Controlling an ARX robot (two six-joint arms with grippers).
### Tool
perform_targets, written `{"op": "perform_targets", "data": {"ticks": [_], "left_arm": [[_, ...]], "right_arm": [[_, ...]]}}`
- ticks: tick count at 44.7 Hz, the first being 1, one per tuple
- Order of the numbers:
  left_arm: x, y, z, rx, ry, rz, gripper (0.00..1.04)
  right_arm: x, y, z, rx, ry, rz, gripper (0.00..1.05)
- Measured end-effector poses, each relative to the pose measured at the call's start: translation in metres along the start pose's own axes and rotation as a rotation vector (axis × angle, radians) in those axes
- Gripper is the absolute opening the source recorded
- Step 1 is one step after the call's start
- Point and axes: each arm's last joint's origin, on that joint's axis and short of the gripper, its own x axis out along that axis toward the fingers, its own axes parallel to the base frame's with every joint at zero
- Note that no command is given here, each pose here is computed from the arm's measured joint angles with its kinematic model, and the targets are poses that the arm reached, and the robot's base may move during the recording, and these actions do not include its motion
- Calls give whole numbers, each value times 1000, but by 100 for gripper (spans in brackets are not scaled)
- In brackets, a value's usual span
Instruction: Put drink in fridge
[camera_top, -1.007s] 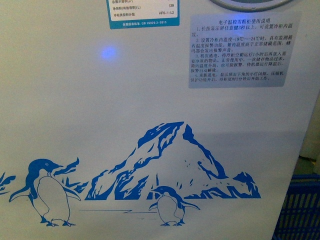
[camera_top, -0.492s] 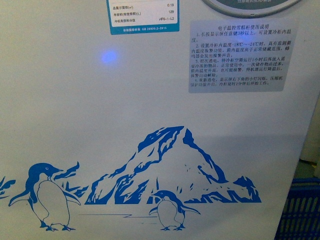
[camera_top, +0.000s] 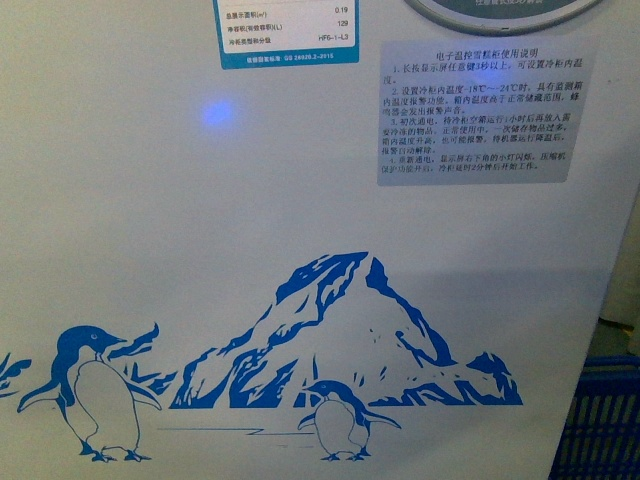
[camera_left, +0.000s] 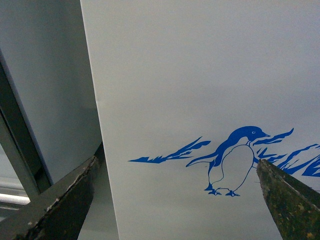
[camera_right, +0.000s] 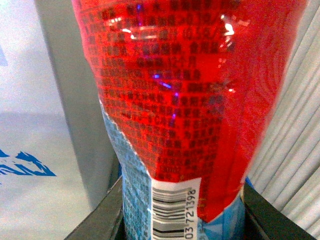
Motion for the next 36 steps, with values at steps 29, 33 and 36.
{"op": "perform_targets", "data": {"ticks": [29,33,36], "left_arm": [[0,0,0,0,0,0,97],[0,0,0,0,0,0,97],[0,0,0,0,0,0,97]], "right_arm": [[0,0,-1,-1,3,1,39],[0,0,-1,-1,4,0,39],[0,0,-1,-1,3,0,39]]}}
